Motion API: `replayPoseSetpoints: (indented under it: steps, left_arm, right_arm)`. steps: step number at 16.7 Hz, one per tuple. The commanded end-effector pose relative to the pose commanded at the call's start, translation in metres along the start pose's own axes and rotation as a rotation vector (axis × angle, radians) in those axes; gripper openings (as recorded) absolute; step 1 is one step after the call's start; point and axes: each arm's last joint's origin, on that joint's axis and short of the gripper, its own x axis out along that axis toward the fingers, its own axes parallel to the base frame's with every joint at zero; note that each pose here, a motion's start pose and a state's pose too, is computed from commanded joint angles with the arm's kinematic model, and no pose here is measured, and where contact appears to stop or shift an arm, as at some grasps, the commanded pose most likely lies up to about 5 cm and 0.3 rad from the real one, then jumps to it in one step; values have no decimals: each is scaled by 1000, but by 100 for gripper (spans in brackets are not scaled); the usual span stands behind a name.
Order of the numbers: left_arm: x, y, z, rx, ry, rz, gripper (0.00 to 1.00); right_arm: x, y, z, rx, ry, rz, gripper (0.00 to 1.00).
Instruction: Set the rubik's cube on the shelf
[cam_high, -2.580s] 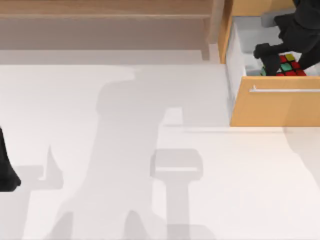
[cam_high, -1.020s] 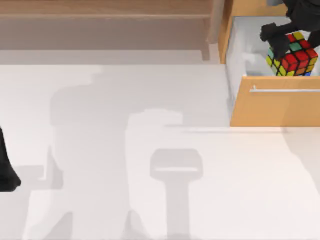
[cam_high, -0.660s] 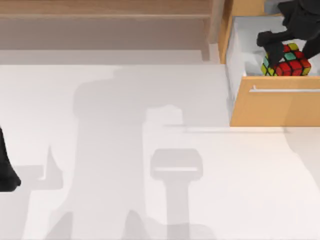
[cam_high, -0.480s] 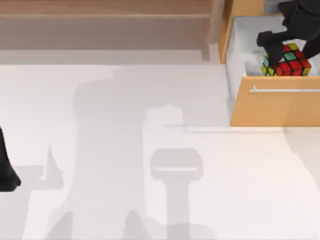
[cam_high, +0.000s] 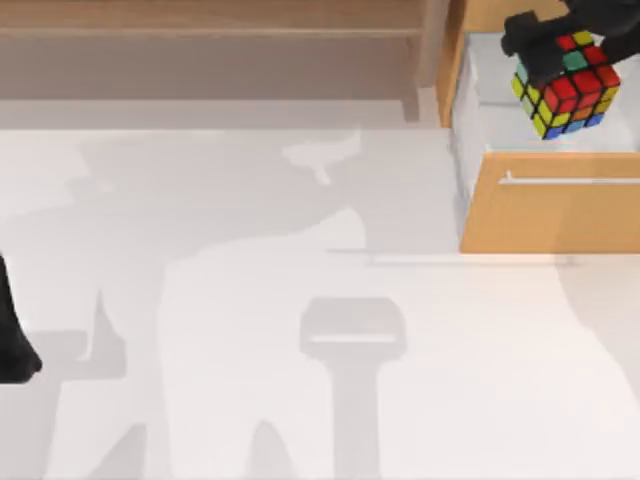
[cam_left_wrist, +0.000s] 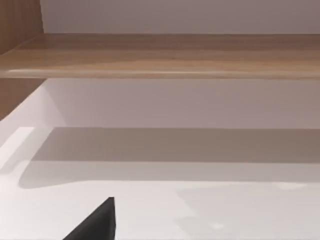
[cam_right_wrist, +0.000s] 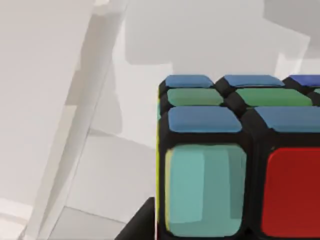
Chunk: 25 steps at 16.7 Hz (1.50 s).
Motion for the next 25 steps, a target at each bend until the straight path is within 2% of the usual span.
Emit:
replayPoseSetpoints:
  steps: [5,9,13,18,25]
  left_arm:
    - [0,0,0,0,0,0,100]
    - [0,0,0,0,0,0,100]
    - [0,0,0,0,0,0,100]
    - [0,0,0,0,0,0,100]
    - [0,0,0,0,0,0,100]
  right_arm:
    - [-33,72,-8,-137,-182,-38,0]
    - [-27,134,-17,-233,-341,-68,0]
    - [-7,183,-21,-255,-548,-116,0]
    - [21,226,-25,-172,-840,-177,0]
    - [56,254,-36,71,-1182,-224,0]
